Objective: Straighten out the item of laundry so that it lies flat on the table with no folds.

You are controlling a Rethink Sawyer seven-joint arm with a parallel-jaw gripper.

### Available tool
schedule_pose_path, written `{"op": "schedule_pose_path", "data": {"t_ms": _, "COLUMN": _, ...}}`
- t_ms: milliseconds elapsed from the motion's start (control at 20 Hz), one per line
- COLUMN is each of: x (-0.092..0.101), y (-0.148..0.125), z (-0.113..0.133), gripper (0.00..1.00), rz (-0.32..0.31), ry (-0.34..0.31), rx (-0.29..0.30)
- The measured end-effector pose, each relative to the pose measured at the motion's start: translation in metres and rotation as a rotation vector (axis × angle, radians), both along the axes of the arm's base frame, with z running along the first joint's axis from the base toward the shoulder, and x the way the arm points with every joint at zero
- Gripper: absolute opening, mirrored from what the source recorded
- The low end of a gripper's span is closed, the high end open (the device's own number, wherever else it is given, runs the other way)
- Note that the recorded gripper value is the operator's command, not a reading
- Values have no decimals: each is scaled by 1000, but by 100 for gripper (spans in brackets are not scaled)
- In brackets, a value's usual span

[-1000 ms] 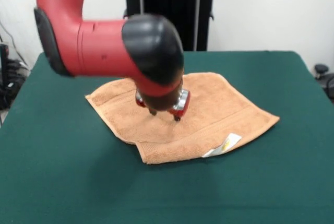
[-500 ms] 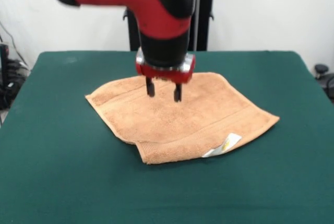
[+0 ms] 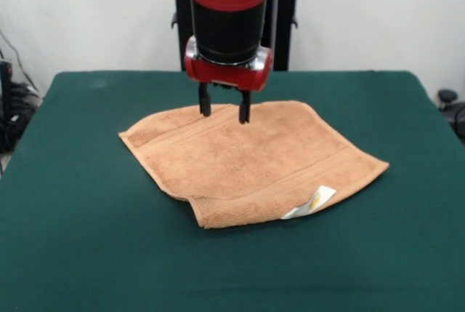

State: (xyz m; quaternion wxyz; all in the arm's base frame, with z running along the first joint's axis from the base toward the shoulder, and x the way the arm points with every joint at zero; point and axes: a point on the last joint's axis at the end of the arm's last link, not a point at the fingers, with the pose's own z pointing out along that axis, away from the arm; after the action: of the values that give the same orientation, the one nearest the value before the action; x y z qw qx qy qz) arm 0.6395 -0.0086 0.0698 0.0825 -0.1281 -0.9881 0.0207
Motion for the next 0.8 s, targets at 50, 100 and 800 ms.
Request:
{"op": "schedule_pose_path", "data": {"t_ms": 50, "x": 1, "y": -1, "z": -4, "gripper": 100, "rz": 3, "ry": -17, "rx": -2}}
{"op": "schedule_pose_path", "data": {"t_ms": 100, "x": 2, "y": -1, "z": -7, "gripper": 100, "rz": 6, "ry": -28, "rx": -3}}
{"op": "schedule_pose_path", "data": {"t_ms": 800, "x": -7, "y": 0, "z": -95, "gripper": 100, "rz": -2, "ry": -70, "rx": 22}}
